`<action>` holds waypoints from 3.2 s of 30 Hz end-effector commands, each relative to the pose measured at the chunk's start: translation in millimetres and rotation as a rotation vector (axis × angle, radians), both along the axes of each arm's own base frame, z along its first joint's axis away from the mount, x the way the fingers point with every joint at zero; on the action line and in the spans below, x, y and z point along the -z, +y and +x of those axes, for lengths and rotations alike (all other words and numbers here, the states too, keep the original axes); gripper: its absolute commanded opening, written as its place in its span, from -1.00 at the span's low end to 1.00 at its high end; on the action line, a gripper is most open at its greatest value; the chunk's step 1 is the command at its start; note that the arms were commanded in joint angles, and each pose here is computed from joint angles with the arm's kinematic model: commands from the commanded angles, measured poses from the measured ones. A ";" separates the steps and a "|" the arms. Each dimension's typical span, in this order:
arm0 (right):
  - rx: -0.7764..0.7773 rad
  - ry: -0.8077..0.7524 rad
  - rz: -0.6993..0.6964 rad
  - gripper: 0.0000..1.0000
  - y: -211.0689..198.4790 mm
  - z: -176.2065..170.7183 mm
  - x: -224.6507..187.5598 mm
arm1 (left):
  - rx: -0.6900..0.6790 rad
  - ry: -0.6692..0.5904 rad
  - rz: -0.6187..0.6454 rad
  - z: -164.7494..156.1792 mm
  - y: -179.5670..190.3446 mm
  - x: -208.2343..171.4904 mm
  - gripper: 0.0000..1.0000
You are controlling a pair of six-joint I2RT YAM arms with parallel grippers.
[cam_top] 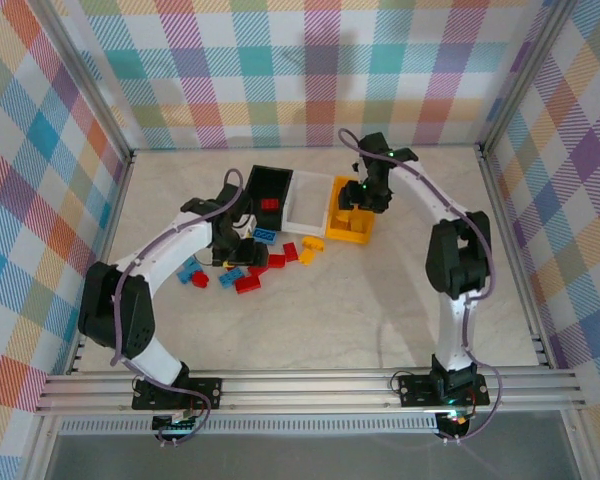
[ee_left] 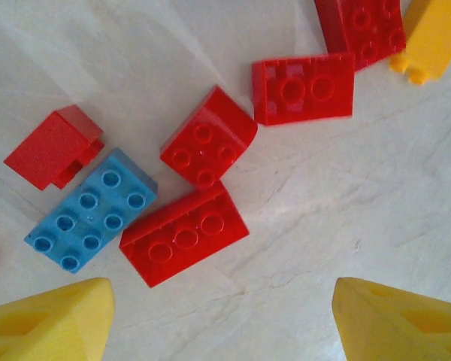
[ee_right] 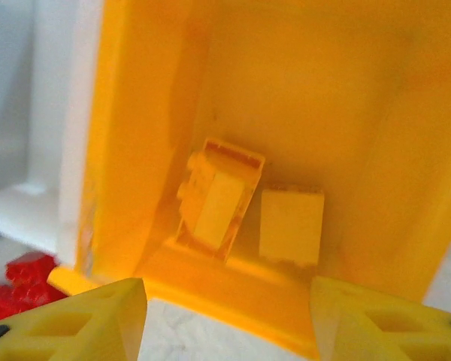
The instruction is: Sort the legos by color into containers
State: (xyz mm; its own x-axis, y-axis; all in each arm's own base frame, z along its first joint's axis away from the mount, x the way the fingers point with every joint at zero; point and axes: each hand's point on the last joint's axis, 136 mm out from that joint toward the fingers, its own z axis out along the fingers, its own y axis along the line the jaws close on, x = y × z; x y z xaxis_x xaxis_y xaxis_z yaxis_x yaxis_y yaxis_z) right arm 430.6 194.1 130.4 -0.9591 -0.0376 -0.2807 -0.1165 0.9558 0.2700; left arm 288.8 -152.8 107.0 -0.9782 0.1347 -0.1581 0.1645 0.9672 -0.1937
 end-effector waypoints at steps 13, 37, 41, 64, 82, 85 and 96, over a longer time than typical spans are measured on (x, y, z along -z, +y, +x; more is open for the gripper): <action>-0.061 -0.004 0.055 0.21 23.4 -90.3 -22.6 | 0.209 0.022 -0.024 -12.7 -17.3 26.7 0.52; -0.060 0.024 0.052 0.22 20.7 -104.0 -5.2 | 0.216 0.089 0.114 -8.0 -9.0 66.1 0.50; -0.059 0.038 0.058 0.21 23.6 -103.4 0.3 | 0.195 0.091 0.111 -17.8 -6.1 63.6 0.50; -0.069 0.036 0.053 0.21 24.9 -111.2 2.0 | 0.113 0.068 0.271 -32.8 0.3 87.0 0.12; -0.101 0.028 0.033 0.21 20.5 -115.4 4.9 | 0.075 0.101 0.207 -25.6 -18.1 87.5 -0.33; -0.103 0.030 0.032 0.21 19.2 -117.7 6.0 | 0.074 0.104 0.182 -31.2 -19.0 77.3 -0.36; -0.099 -0.071 0.138 0.21 25.0 -122.6 -14.9 | -0.022 -0.045 0.031 1.4 -20.8 -5.1 -0.37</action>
State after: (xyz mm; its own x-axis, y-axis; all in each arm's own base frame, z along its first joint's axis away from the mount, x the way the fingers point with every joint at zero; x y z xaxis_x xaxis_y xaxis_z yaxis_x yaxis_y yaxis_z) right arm 305.4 208.6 123.6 -0.9555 -0.1009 -0.2770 -0.1929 0.9246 0.3286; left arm 274.3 -175.4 89.0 -0.9715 0.1726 -0.1626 0.1922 0.9747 -0.1138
